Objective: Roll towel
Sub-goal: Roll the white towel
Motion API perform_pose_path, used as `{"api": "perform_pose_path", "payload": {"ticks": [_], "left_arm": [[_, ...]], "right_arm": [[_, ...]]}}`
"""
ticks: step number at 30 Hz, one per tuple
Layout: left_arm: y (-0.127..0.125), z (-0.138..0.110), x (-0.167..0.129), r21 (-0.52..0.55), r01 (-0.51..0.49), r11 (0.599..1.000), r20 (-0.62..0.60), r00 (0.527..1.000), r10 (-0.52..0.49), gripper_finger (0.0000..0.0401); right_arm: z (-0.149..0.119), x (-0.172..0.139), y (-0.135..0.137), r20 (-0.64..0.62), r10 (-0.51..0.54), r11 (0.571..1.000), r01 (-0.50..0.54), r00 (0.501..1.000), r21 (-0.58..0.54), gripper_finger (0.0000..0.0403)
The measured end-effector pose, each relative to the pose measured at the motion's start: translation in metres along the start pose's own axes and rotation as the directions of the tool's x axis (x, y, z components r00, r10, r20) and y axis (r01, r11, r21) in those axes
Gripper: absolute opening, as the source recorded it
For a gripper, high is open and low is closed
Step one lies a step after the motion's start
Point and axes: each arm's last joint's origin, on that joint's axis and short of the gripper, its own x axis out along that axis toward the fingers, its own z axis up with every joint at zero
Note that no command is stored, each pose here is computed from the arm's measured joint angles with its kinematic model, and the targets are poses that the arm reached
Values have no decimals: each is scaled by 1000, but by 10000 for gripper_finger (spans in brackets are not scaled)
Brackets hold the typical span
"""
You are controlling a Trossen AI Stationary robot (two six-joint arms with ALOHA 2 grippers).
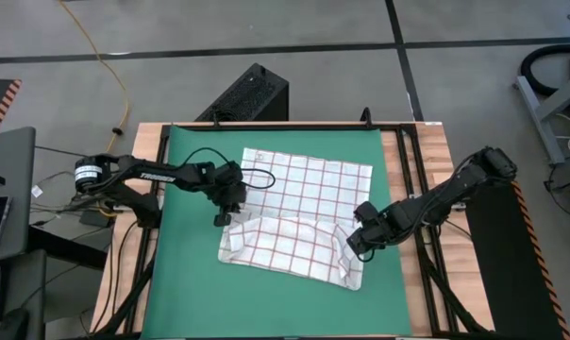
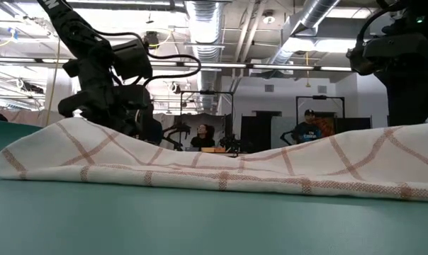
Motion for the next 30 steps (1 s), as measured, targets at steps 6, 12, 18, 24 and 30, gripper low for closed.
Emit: {"api": "perform_pose_path", "payload": {"ticks": [6,12,18,24,30], "left_arm": [[0,0,0,-53,-1,999,-1,1000,1,9],[1,-1,0,-55,-27,998,-15,1000,27,9],[1,-1,0,-55,-29,998,-16,999,28,9],[1,-1,0,-54,-31,998,-15,999,30,9],[1,-1,0,-55,-33,998,-14,999,32,9]], "right_arm": [[-2,6,0,-35,24,990,-19,999,140,198],[-12,24,-12,-64,-4,961,22,998,277,198],[-13,27,-14,-62,-4,945,24,998,327,198],[-14,33,-10,-41,-7,946,20,999,323,198],[-16,40,-7,-42,-31,953,42,999,299,198]]}}
